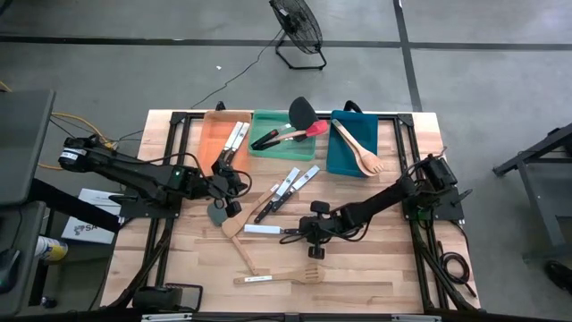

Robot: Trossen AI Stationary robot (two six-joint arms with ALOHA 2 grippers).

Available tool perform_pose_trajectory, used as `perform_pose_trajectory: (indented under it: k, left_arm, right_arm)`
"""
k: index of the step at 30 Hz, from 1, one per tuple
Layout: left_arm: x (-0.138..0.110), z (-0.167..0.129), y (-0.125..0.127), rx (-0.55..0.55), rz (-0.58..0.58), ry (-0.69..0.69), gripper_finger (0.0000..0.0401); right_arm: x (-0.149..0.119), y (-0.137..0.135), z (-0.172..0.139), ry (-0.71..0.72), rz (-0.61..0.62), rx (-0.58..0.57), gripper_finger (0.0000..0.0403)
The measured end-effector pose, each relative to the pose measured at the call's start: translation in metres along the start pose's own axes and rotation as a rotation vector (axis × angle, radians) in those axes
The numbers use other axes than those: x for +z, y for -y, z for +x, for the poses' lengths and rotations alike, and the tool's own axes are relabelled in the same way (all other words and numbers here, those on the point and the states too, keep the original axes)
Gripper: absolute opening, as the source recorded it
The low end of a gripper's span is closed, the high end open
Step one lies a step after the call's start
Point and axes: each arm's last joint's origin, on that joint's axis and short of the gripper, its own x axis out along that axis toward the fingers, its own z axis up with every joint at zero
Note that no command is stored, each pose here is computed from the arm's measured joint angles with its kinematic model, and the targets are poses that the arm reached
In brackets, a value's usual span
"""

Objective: Pick & Place Kitchen Items
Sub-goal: Put the black knife into the orange bin

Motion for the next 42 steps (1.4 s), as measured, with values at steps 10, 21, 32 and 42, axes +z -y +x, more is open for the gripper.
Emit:
perform_pose_trajectory:
  k: [10,21,32,42]
  left_arm:
    - [0.004,-0.014,-0.006,-0.016,-0.017,0.047,0.0]
    - [0.011,-0.034,-0.014,-0.04,-0.012,0.134,0.0]
    - [0.012,-0.034,-0.013,-0.044,-0.014,0.145,0.0]
    - [0.021,-0.035,-0.01,-0.065,0.025,0.236,0.0]
  right_arm:
    - [-0.002,0.008,-0.026,-0.047,0.026,-0.088,0.0072]
    - [0.017,0.017,-0.074,0.138,0.06,-0.21,0.0072]
    - [0.032,0.04,-0.113,0.341,0.173,-0.435,0.0072]
    - [0.058,0.054,-0.119,0.55,0.239,-0.506,0.0072]
